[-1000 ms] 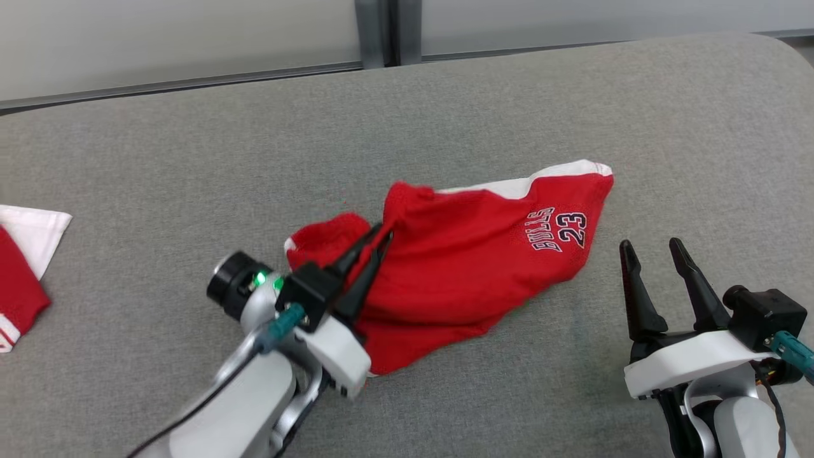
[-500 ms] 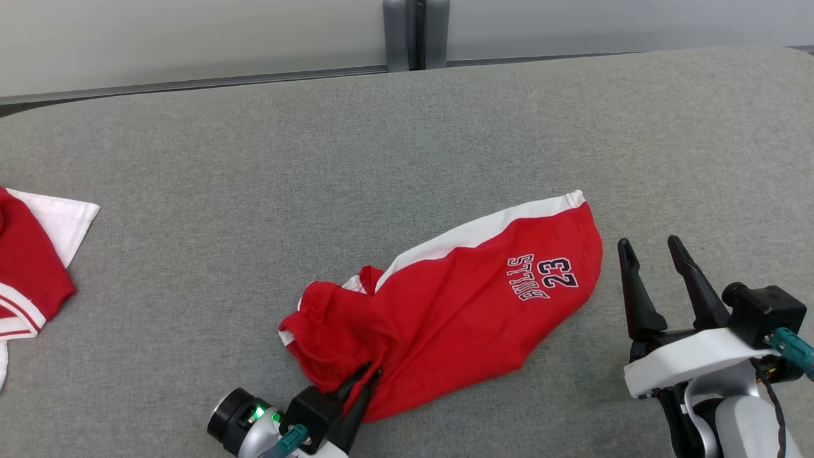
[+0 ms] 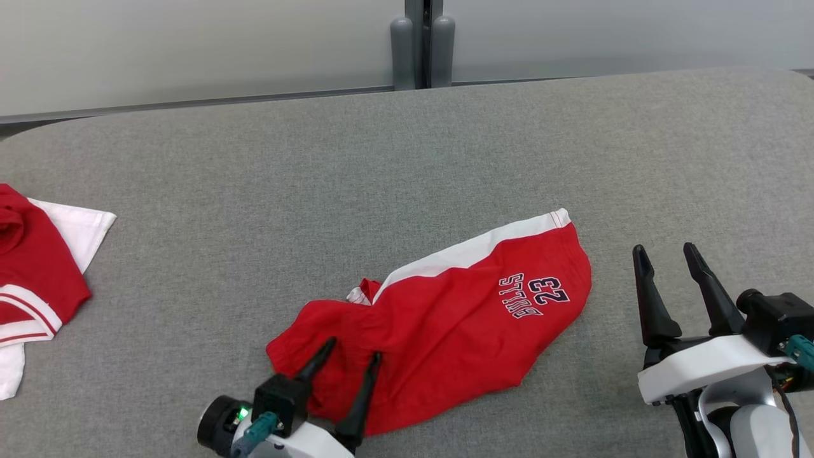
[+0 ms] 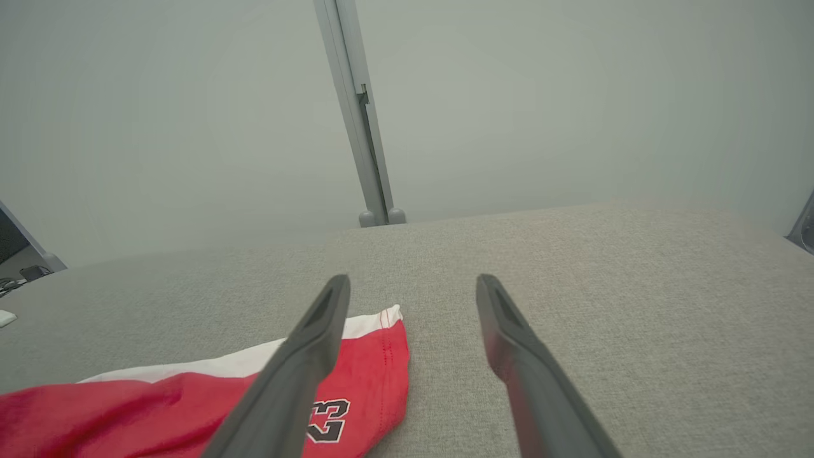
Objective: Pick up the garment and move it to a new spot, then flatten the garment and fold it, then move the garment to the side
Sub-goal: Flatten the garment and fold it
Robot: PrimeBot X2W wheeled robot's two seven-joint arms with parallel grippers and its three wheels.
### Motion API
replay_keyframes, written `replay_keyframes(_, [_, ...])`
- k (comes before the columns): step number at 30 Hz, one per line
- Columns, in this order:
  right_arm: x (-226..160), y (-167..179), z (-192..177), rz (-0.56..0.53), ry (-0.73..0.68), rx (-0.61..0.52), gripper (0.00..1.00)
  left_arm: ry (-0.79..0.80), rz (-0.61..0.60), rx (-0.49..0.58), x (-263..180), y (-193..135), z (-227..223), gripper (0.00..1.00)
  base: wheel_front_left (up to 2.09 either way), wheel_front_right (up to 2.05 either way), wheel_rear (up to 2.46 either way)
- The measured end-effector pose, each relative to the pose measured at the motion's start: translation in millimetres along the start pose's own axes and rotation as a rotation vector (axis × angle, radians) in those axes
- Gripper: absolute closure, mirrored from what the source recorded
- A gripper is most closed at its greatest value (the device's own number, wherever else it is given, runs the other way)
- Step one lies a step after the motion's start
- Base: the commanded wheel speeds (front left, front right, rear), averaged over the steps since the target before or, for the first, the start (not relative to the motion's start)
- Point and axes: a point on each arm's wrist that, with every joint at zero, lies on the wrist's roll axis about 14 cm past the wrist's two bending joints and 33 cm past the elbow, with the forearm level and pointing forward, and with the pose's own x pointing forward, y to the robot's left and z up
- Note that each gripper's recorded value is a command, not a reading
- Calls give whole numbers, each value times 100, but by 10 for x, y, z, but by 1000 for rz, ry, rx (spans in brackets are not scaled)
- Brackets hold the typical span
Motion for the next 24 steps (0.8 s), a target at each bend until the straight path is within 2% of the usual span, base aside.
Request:
replay_keyframes(6, [-64, 27, 79, 5, -16, -10, 0, -203, 81, 7, -24, 170, 650, 0, 0, 0, 0])
replay_keyframes(7, [-64, 27, 79, 5, -16, -10, 0, -203, 81, 7, -24, 170, 650, 0, 0, 0, 0])
replay_keyframes(14, [-127, 65, 135, 15, -23, -30, 0, -351, 248, 65, -204, 671, 1167, 0, 0, 0, 0])
replay_keyframes(18, [-156, 114, 163, 31, -26, -41, 0, -398, 319, 83, -331, 916, 1347, 0, 0, 0, 0])
replay_keyframes(24, [-195, 176, 180, 51, -25, -58, 0, -394, 390, 64, -531, 1191, 1319, 0, 0, 0, 0])
